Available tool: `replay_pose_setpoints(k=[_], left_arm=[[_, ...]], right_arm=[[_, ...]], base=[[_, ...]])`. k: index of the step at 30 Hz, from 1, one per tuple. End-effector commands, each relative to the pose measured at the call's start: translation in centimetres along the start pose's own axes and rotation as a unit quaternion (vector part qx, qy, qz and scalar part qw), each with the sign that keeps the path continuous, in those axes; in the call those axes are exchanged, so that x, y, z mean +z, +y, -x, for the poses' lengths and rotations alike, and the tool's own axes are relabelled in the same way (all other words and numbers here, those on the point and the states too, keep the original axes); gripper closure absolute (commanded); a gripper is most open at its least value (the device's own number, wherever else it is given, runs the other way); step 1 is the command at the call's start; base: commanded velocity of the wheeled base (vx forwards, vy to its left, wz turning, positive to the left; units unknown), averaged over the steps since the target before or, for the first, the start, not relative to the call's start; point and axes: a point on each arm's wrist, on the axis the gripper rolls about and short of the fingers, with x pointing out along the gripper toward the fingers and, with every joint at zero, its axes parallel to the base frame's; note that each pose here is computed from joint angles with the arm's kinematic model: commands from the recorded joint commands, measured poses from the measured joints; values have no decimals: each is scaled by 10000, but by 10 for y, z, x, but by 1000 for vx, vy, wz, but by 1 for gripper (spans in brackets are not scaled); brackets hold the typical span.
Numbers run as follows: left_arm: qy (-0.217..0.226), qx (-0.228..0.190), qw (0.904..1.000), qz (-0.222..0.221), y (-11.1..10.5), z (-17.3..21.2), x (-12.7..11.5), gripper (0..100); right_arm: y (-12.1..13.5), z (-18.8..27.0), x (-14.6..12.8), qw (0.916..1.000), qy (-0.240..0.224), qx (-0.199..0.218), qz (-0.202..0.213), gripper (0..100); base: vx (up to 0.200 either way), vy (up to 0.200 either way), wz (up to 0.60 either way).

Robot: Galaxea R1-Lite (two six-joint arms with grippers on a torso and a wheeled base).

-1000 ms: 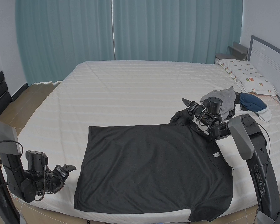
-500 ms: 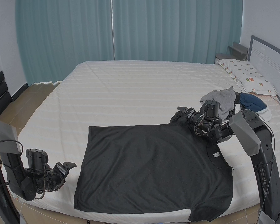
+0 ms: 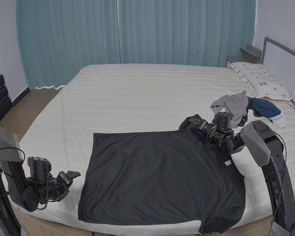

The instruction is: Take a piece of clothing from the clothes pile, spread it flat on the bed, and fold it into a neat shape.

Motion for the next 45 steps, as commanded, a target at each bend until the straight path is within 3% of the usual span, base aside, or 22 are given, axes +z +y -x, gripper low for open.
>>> replay_pose_setpoints(k=[1,9,19,25,28,36,39,45], left_arm=[[0,2,10000,2,0,0,0,0],[-28,-25,10000,-3,-1,-1,1,0],[-160,-155,9997,-25,-8,-6,7,0],[-391,-391,9984,-106,-24,-21,21,0],[-447,-453,9979,-127,-42,-36,35,0],[-499,-619,9967,-168,-81,-89,69,0],[-574,-838,9943,-317,-99,-123,78,0],[-604,-797,9924,-711,-116,-168,95,0]], right_arm=[[-12,1,15,9998,-180,-66,-17,0],[-26,9,45,9986,-503,-153,-47,0],[-25,17,58,9980,-595,-191,-58,0],[-17,29,55,9985,-396,-246,295,0],[-18,33,50,9977,-313,-269,535,0],[-19,32,48,9978,-273,-291,534,0],[-22,31,45,9978,-260,-311,528,0],[-22,33,42,9978,-203,-338,525,0]], base=[[0,0,0],[0,0,0],[0,0,0],[0,0,0],[0,0,0],[0,0,0],[0,0,0],[0,0,0]])
